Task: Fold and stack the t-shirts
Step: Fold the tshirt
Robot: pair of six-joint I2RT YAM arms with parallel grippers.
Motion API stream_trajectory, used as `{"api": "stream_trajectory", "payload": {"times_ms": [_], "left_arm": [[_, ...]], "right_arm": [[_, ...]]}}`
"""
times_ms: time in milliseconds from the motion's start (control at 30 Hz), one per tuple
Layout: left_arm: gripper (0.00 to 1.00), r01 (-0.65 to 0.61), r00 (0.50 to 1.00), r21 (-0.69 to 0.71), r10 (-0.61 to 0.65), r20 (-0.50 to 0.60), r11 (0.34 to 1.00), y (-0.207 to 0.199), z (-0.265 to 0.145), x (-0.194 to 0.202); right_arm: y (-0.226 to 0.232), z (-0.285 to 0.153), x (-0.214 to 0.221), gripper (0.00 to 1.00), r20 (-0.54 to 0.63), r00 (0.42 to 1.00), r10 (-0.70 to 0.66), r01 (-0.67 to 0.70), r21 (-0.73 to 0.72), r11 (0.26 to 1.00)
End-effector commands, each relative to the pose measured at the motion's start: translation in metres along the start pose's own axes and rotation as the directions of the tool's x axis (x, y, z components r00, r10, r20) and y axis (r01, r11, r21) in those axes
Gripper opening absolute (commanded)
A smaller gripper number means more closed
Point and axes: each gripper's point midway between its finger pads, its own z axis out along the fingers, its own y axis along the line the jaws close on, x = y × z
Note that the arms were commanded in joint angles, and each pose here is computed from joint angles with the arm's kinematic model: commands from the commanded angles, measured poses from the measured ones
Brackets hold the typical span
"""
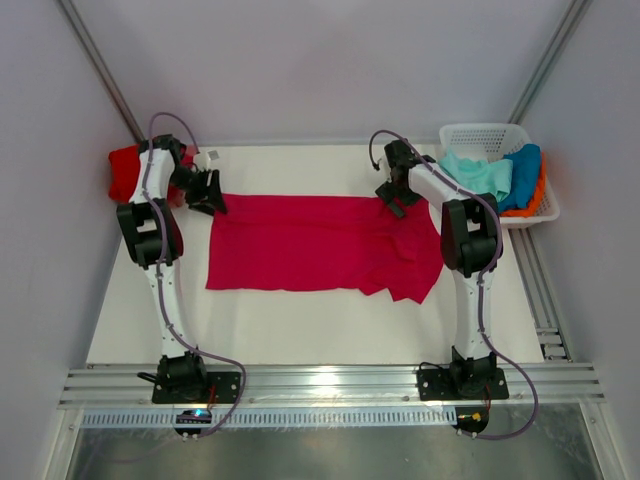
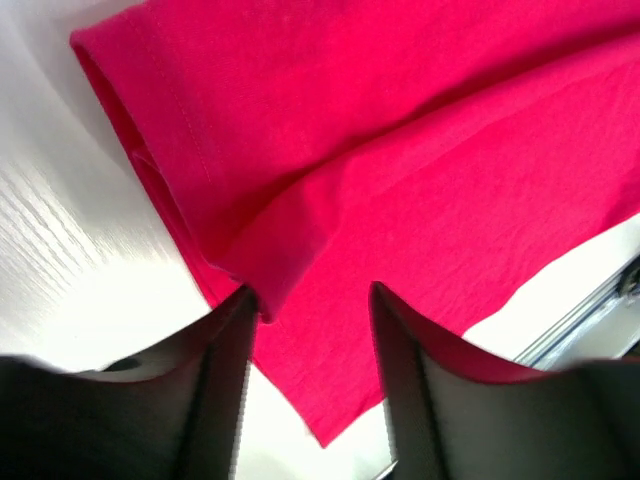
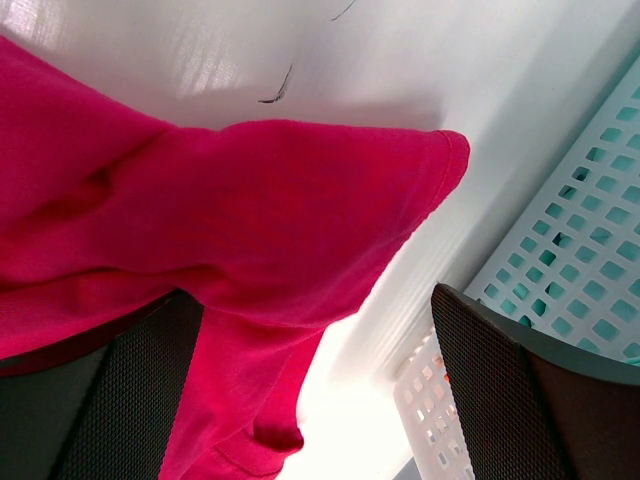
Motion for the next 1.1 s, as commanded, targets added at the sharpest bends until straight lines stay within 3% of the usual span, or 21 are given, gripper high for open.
{"api": "stream_trajectory", "payload": {"times_ms": [0,33,67,133,400,467,833,1067], "left_arm": [[0.47,0.017,1.0,0.048,-0.016,-0.011,0.999,-0.022,-0.018,0.007],[0.4,0.017,1.0,0.049,-0.016,-0.013,0.999,-0.021,-0.018,0.008],[0.23,0.016,1.0,0.054,-0.015,-0.013,0.998,-0.021,-0.018,0.008],[0.0,0.013,1.0,0.062,-0.012,-0.022,0.998,-0.024,-0.019,0.01],[0.0,-0.046,0.995,0.154,0.058,-0.079,0.987,-0.06,-0.059,0.041],[0.0,-0.143,0.987,0.143,0.151,-0.054,0.979,-0.069,-0.075,0.049],[0.0,-0.229,0.971,0.267,0.238,-0.001,0.936,-0.102,-0.078,0.068],[0.0,-0.345,0.913,0.237,0.383,-0.143,0.908,-0.099,-0.058,0.103]], "right_arm": [[0.007,0.001,0.01,0.99,-0.033,0.999,-0.01,0.009,-0.021,1.0],[0.007,0.0,0.009,0.99,-0.03,0.999,-0.012,0.012,-0.023,1.0],[0.007,0.0,0.01,0.99,-0.03,0.999,-0.009,0.009,-0.023,1.0],[0.007,0.0,0.01,0.99,-0.032,0.999,-0.01,0.009,-0.022,1.0],[0.012,0.0,0.018,0.99,-0.045,0.999,-0.016,0.015,-0.033,0.999],[0.013,0.002,0.019,0.99,-0.05,0.999,-0.016,0.014,-0.038,0.999],[0.016,-0.003,0.013,0.99,-0.033,0.999,0.0,-0.002,-0.065,0.998],[0.019,-0.009,0.015,0.99,-0.029,1.0,0.008,-0.011,-0.085,0.996]]}}
